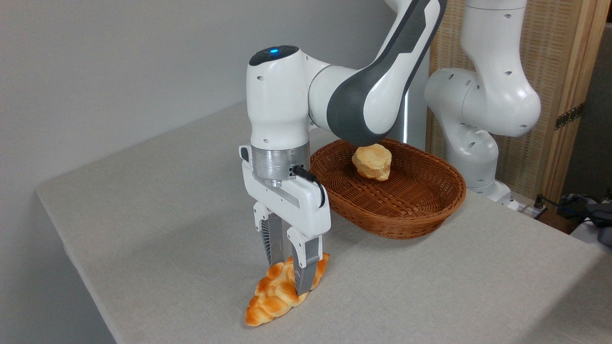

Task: Put bread into the basket
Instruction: 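Close the gripper on the middle of the braided roll, then lift the braided roll and carry it over the wicker basket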

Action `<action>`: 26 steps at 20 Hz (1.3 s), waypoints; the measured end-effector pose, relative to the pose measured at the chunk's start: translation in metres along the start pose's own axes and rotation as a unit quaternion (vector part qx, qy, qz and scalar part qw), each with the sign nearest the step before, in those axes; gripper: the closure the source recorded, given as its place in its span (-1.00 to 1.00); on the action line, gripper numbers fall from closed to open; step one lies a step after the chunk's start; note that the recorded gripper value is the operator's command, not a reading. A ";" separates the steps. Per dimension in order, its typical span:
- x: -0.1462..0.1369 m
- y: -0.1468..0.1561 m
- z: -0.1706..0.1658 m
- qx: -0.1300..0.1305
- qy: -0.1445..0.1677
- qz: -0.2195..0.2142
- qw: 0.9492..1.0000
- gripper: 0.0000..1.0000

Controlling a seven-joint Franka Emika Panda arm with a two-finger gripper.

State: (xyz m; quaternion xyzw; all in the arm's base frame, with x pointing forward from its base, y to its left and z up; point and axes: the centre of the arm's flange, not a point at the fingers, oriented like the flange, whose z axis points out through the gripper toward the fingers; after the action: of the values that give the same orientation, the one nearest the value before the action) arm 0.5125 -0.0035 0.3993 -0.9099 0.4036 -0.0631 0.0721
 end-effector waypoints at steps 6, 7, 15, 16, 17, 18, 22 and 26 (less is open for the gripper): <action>0.000 0.000 0.000 0.000 0.000 0.002 1.000 0.23; 0.000 0.000 0.000 0.000 0.000 0.002 1.000 0.23; 0.000 0.000 0.000 0.000 -0.001 0.002 1.000 0.25; 0.000 0.000 0.000 0.000 -0.001 0.002 1.000 0.25; 0.000 0.000 0.000 0.000 0.000 0.002 1.000 0.25; 0.000 0.000 0.000 0.000 0.000 0.002 1.000 0.26; 0.000 0.000 -0.006 0.002 0.003 0.000 1.000 0.29; -0.003 -0.003 -0.043 -0.009 0.014 -0.021 1.000 0.29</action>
State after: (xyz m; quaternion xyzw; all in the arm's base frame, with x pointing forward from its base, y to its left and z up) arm 0.5053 -0.0025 0.4422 -0.9177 0.3862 -0.0732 0.0568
